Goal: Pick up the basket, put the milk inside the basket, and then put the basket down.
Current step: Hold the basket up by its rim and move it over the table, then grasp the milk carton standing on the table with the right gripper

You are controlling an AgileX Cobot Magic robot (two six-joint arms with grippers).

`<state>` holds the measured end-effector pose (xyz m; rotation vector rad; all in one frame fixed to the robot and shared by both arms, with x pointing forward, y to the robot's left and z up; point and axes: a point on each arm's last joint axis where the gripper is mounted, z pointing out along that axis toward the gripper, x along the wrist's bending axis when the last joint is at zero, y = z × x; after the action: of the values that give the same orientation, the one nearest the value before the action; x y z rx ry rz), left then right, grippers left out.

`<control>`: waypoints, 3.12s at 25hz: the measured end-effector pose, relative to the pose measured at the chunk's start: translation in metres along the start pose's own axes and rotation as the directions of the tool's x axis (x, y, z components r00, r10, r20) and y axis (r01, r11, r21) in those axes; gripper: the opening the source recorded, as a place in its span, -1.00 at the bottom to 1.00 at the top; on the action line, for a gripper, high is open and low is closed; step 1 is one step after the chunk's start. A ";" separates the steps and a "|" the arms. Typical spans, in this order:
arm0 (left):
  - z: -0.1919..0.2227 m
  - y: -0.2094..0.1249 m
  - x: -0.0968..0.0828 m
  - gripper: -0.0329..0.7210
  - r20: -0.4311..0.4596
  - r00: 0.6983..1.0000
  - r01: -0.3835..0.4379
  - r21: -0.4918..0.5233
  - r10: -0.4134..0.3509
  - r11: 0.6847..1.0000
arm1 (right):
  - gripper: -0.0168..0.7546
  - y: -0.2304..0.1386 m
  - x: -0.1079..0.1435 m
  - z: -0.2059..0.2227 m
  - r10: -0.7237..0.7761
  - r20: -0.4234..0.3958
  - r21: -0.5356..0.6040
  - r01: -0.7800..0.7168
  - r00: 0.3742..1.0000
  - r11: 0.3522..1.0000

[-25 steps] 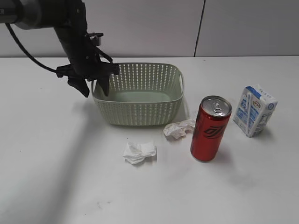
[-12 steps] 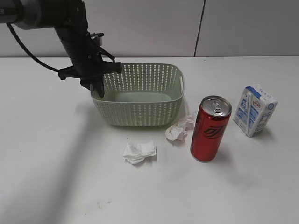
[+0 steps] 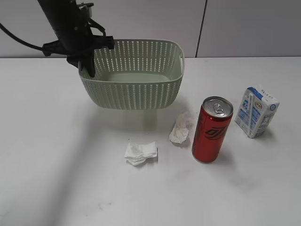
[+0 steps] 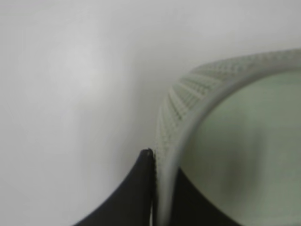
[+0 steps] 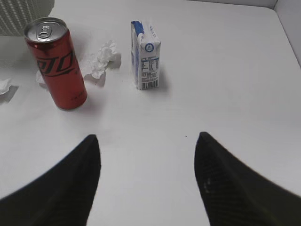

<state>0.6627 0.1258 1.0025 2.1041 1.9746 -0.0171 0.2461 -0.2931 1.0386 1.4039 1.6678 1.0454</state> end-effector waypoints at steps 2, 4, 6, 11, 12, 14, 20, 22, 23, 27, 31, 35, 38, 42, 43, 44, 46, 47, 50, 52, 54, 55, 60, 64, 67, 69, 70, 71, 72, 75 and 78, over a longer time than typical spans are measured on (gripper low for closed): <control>-0.008 -0.003 0.000 -0.90 -0.009 1.000 0.002 0.013 -0.001 1.000 | 0.34 0.000 0.000 0.000 0.002 0.000 0.000 -0.002 1.000 1.000; -0.014 -0.004 0.000 -0.90 -0.013 1.000 0.009 0.012 -0.009 1.000 | 0.34 0.000 0.000 0.000 0.002 0.000 0.000 -0.002 1.000 1.000; -0.021 -0.007 -0.001 -0.90 -0.011 1.000 0.019 0.000 -0.019 1.000 | 0.34 0.000 0.000 0.000 0.002 0.000 0.000 -0.002 1.000 1.000; -0.034 -0.039 0.005 -0.90 -0.031 0.998 0.047 0.040 -0.046 0.998 | 0.34 0.000 0.000 0.000 0.001 0.000 0.000 -0.001 1.000 1.000; -0.038 -0.047 0.007 -0.90 -0.033 0.998 0.052 0.042 -0.051 0.998 | 0.34 0.000 0.000 0.000 0.001 0.000 0.000 -0.001 1.000 1.000; -0.038 -0.068 0.014 -0.90 -0.034 0.997 0.064 0.045 -0.062 0.997 | 0.34 0.000 0.000 0.000 0.001 0.000 0.000 -0.001 1.000 1.000; -0.049 -0.131 0.026 -0.90 -0.047 0.997 0.061 -0.014 -0.062 0.998 | 0.34 0.000 0.000 0.000 0.001 0.000 0.000 -0.001 1.000 1.000; -0.044 -0.149 0.032 -0.90 -0.044 0.996 0.080 -0.009 -0.081 0.997 | 0.34 0.000 0.000 0.000 0.001 0.000 0.000 -0.001 1.000 1.000; -0.039 -0.158 0.036 -0.90 -0.044 0.995 0.090 0.003 -0.090 0.996 | 0.34 0.000 0.000 0.000 0.001 0.000 0.000 -0.001 1.000 1.000; -0.025 -0.184 0.044 -0.90 -0.019 0.991 0.135 0.027 -0.134 0.991 | 0.34 0.000 0.000 0.000 0.001 0.000 -0.002 -0.001 1.000 1.000; -0.019 -0.197 0.050 -0.90 -0.007 0.989 0.149 0.012 -0.149 0.989 | 0.34 0.010 0.000 -0.002 0.001 0.003 -0.043 -0.001 1.000 0.999; -0.016 -0.201 0.053 -0.90 -0.015 0.990 0.143 0.005 -0.143 0.990 | 0.34 0.033 -0.002 0.005 0.005 0.004 -0.023 -0.005 1.000 1.000; -0.015 -0.201 0.055 -0.90 -0.032 0.992 0.125 0.000 -0.125 0.992 | 0.34 0.054 -0.004 0.020 0.008 0.002 0.045 -0.008 1.000 0.999; -0.015 -0.201 0.055 -0.90 -0.041 0.993 0.115 -0.003 -0.115 0.993 | 0.39 0.084 -0.006 0.052 -0.019 -0.010 0.126 0.020 1.000 0.992; -0.015 -0.201 0.055 -0.90 -0.042 0.993 0.114 -0.004 -0.114 0.993 | 0.45 0.091 -0.006 0.062 -0.013 -0.020 0.143 0.016 1.000 0.990; -0.015 -0.201 0.055 -0.90 -0.041 0.993 0.114 -0.003 -0.114 0.993 | 0.50 0.098 -0.006 0.072 -0.005 -0.032 0.163 0.010 0.999 0.987; -0.015 -0.201 0.055 -0.90 -0.041 0.993 0.114 -0.003 -0.114 0.993 | 0.62 0.108 -0.006 0.094 -0.003 -0.055 0.207 0.015 0.998 0.978; -0.015 -0.201 0.055 -0.90 -0.041 0.993 0.114 -0.003 -0.114 0.993 | 0.65 0.113 -0.006 0.106 -0.010 -0.065 0.236 0.025 0.998 0.971; -0.015 -0.201 0.056 -0.90 -0.043 0.993 0.107 -0.005 -0.107 0.994 | 0.69 0.120 -0.008 0.146 -0.043 -0.091 0.327 0.070 0.995 0.942; -0.015 -0.200 0.056 -0.90 -0.045 0.994 0.100 -0.008 -0.101 0.995 | 0.69 0.121 -0.010 0.175 -0.058 -0.106 0.385 0.095 0.993 0.918; -0.015 -0.200 0.056 -0.90 -0.045 0.994 0.098 -0.011 -0.098 0.995 | 0.69 0.120 -0.011 0.205 -0.065 -0.118 0.436 0.110 0.991 0.893; -0.015 -0.200 0.056 -0.90 -0.046 0.994 0.096 -0.012 -0.096 0.995 | 0.69 0.120 -0.012 0.219 -0.065 -0.122 0.458 0.114 0.990 0.882; -0.015 -0.200 0.056 -0.90 -0.047 0.995 0.084 -0.011 -0.084 0.996 | 0.69 0.114 -0.015 0.278 -0.085 -0.148 0.524 0.151 0.985 0.838; -0.015 -0.200 0.056 -0.90 -0.047 0.997 0.066 -0.011 -0.067 0.998 | 0.68 0.105 -0.018 0.319 -0.098 -0.154 0.556 0.169 0.983 0.814; -0.015 -0.200 0.056 -0.90 -0.046 0.997 0.063 -0.013 -0.064 0.998 | 0.67 0.093 -0.019 0.342 -0.101 -0.161 0.593 0.178 0.982 0.785; -0.015 -0.200 0.056 -0.90 -0.046 0.997 0.061 -0.015 -0.062 0.998 | 0.66 0.082 -0.020 0.354 -0.096 -0.167 0.620 0.180 0.981 0.763; -0.015 -0.199 0.056 -0.90 -0.045 0.997 0.060 -0.017 -0.061 0.998 | 0.65 0.077 -0.020 0.359 -0.094 -0.168 0.628 0.180 0.981 0.757; -0.015 -0.199 0.056 -0.90 -0.045 0.997 0.060 -0.018 -0.061 0.998 | 0.64 0.072 -0.020 0.363 -0.091 -0.169 0.638 0.179 0.981 0.749; -0.015 -0.199 0.056 -0.90 -0.045 0.997 0.059 -0.018 -0.060 0.998 | 0.63 0.067 -0.020 0.367 -0.091 -0.170 0.644 0.181 0.981 0.743; -0.015 -0.199 0.056 -0.90 -0.044 0.997 0.058 -0.020 -0.059 0.998 | 0.60 0.055 -0.020 0.376 -0.093 -0.180 0.664 0.191 0.979 0.722; -0.015 -0.199 0.056 -0.90 -0.043 0.997 0.057 -0.023 -0.058 0.998 | 0.50 0.052 -0.020 0.377 -0.092 -0.182 0.669 0.192 0.979 0.718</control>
<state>0.4692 0.1925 0.9717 2.0503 2.0509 0.0406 0.6090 -0.2567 0.9270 1.6267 2.3758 0.4292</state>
